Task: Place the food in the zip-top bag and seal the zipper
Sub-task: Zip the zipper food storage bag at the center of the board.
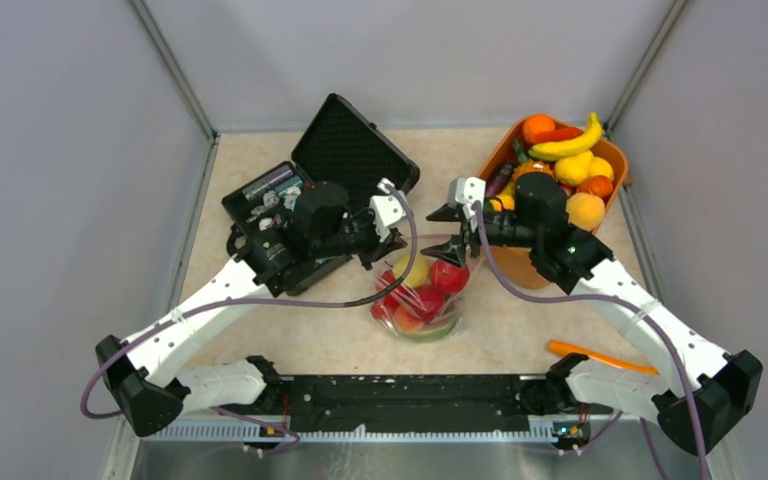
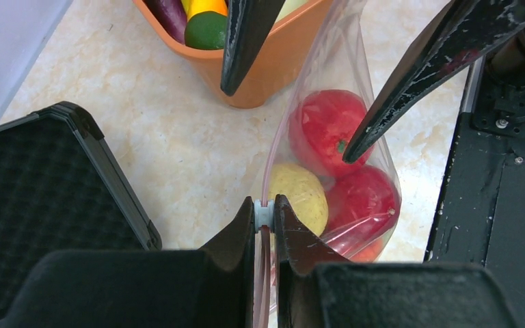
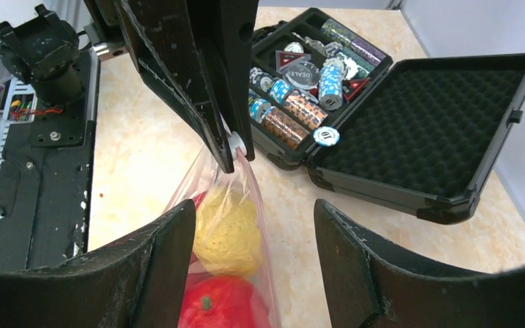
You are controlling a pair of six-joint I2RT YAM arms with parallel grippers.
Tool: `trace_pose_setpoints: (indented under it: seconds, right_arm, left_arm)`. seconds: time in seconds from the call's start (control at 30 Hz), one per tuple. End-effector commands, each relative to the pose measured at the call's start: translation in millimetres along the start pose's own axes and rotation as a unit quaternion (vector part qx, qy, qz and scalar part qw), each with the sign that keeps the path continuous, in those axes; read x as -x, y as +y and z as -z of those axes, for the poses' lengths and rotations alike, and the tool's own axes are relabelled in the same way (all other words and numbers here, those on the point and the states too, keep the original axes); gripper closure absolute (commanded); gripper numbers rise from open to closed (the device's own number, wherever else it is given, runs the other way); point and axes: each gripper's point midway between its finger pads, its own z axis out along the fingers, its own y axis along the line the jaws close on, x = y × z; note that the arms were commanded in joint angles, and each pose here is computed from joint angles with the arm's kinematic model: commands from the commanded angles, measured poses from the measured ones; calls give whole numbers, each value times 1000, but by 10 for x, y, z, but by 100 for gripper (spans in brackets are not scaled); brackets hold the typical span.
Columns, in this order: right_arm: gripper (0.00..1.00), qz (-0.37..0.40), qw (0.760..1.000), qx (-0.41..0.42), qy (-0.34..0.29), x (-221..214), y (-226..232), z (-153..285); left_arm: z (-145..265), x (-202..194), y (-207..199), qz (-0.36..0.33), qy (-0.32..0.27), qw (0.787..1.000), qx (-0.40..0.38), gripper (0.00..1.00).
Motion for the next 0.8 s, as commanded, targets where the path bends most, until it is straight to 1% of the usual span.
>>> trace_pose_setpoints:
  seconds: [0.0,0.1,0.17,0.23,0.3,0.4,0.53,0.7,0.77]
  right_arm:
    - [38,45,997,41,-52,288,145,11]
    - [38,74,990,55,-105,413,249,39]
    - [38,74,990,29,-116,460,167,41]
    - [38,72,992,18,-98,412,96,17]
    - [39,60,996,28,-63,274,85,-29]
    - [45,45,998,43,-32,174,59,-95]
    - [53,38,998,49,-26,162,39,-173]
    - [54,36,998,49,-30,150,59,-244]
    - [57,31,998,46,-30,133,54,-266]
  left_arm:
    - [126,309,-17,-12,-60,998,2,100]
    - [126,286,-15,-13,-56,998,3,100]
    - [128,279,-15,-13,-54,998,3,100]
    - [129,282,-23,-13,-56,998,1,100]
    - [127,290,-33,-14,-59,998,-2,100]
    - [111,293,-40,-15,-60,998,-6,100]
    - [104,300,-36,-14,-58,998,-6,100]
    - [89,311,-21,-13,-58,998,-4,100]
    - [74,314,-18,-11,-57,998,-5,100]
